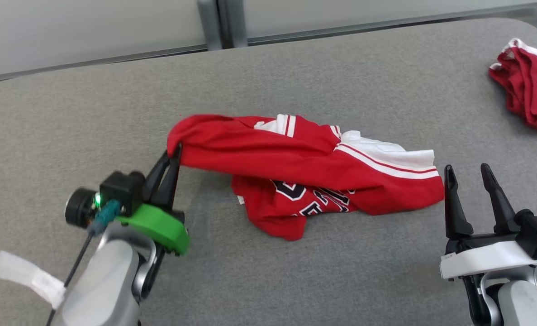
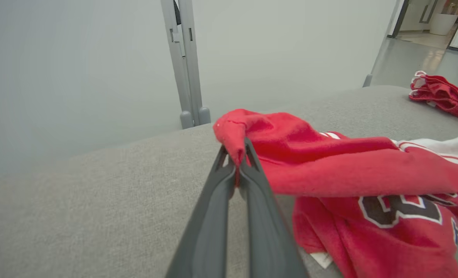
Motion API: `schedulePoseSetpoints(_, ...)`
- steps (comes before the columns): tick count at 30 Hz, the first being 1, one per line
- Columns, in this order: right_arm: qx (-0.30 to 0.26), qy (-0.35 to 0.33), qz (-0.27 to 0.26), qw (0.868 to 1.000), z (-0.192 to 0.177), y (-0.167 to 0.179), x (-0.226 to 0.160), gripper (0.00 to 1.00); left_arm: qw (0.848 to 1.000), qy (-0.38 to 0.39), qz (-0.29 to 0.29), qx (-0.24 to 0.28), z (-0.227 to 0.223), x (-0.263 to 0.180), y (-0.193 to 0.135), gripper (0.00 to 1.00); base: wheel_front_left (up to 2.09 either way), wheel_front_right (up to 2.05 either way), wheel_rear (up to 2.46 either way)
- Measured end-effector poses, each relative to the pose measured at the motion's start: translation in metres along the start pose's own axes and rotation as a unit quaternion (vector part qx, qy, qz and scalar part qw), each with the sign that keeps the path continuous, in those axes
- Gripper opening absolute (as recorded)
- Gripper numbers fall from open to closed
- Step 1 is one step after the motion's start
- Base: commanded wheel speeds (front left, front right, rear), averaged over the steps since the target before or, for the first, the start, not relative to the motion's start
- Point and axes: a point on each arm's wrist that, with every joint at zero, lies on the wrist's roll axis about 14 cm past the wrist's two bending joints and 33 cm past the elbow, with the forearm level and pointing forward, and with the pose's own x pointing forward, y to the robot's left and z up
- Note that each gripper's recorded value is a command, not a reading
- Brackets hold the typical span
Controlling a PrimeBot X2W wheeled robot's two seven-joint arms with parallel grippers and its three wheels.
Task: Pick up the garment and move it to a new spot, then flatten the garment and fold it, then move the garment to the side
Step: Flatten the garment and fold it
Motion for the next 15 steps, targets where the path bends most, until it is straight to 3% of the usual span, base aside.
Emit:
schedulePoseSetpoints(8,0.012,-0.001,0.044,0.999,-0.001,0.03,0.009,1.0,0.994,0.069,0.07,-0.054,-0.056,-0.086,0.003,0.0,0.0,0.0,0.0)
schedulePoseSetpoints(14,0.011,0.0,0.054,0.998,-0.001,0.035,0.01,1.0,0.986,0.113,0.093,-0.084,-0.088,-0.116,-0.005,0.0,0.0,0.0,0.0)
schedulePoseSetpoints(15,0.011,0.0,0.054,0.998,-0.001,0.035,0.01,1.0,0.985,0.118,0.095,-0.087,-0.091,-0.118,-0.006,0.11,0.0,0.0,0.0)
